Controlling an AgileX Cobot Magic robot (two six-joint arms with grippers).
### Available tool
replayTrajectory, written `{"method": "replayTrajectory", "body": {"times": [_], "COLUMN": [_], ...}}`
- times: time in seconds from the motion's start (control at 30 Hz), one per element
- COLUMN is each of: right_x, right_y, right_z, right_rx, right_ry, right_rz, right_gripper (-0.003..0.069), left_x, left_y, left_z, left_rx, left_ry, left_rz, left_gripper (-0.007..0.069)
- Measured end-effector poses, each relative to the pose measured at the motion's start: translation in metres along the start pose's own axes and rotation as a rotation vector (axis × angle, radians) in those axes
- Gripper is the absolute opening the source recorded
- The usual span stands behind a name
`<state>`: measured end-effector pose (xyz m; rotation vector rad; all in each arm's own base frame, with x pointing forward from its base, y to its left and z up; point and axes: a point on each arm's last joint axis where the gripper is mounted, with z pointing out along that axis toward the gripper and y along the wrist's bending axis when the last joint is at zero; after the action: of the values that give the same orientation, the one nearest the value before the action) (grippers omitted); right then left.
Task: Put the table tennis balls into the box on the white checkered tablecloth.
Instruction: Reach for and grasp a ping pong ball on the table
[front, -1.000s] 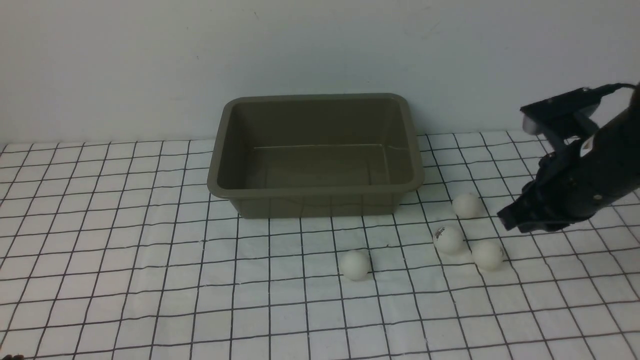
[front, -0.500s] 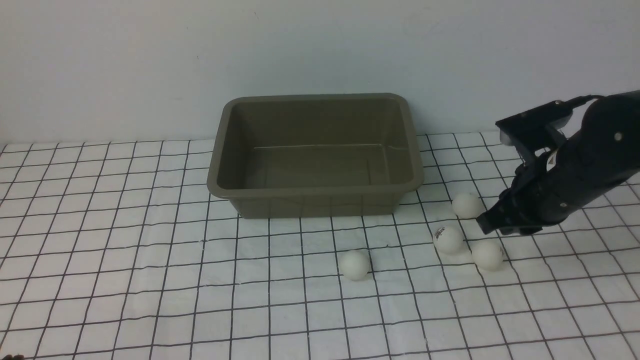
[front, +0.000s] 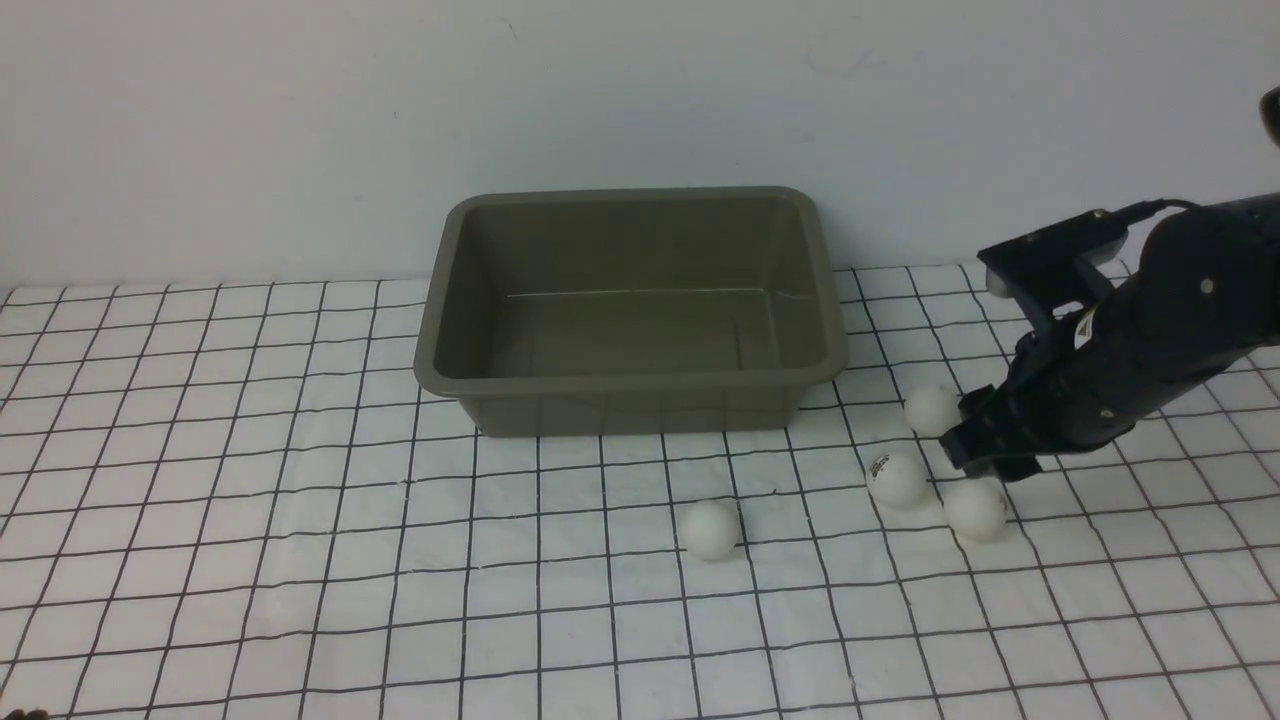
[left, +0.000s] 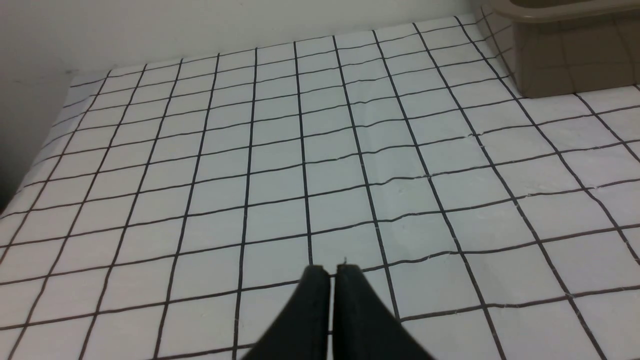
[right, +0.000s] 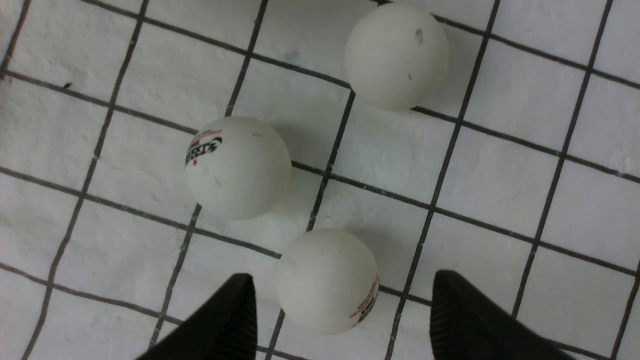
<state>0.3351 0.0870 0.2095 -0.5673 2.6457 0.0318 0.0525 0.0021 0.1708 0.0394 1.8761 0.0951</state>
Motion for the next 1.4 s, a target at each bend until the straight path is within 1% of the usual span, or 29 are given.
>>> {"method": "replayTrajectory", "body": {"times": [0.13, 0.33, 0.57, 0.93, 1.03, 1.13, 1.4], "right_x": [0.000, 0.000, 0.007, 0.011, 0.010, 0.009, 0.005], "right_y": [0.000, 0.000, 0.001, 0.001, 0.001, 0.001, 0.000], "right_z": [0.000, 0.003, 0.030, 0.056, 0.058, 0.058, 0.053], "right_rx": [0.000, -0.001, -0.014, -0.018, -0.017, -0.016, -0.017], "right_ry": [-0.001, 0.007, 0.083, 0.109, 0.103, 0.096, 0.107], "right_rz": [0.000, 0.000, 0.000, 0.001, 0.001, 0.001, -0.001], "right_gripper": [0.0437, 0.0441, 0.0441, 0.0441, 0.0420, 0.0365, 0.0361], "left_x": [0.000, 0.000, 0.000, 0.000, 0.000, 0.000, 0.000], "left_y": [0.000, 0.000, 0.000, 0.000, 0.000, 0.000, 0.000], "left_z": [0.000, 0.000, 0.000, 0.000, 0.000, 0.000, 0.000], "left_rx": [0.000, 0.000, 0.000, 0.000, 0.000, 0.000, 0.000], "left_ry": [0.000, 0.000, 0.000, 0.001, 0.001, 0.001, 0.001], "left_rz": [0.000, 0.000, 0.000, 0.000, 0.000, 0.000, 0.000], "left_gripper": [-0.0004, -0.0004, -0.0004, -0.0004, -0.0004, -0.0004, -0.0004]}}
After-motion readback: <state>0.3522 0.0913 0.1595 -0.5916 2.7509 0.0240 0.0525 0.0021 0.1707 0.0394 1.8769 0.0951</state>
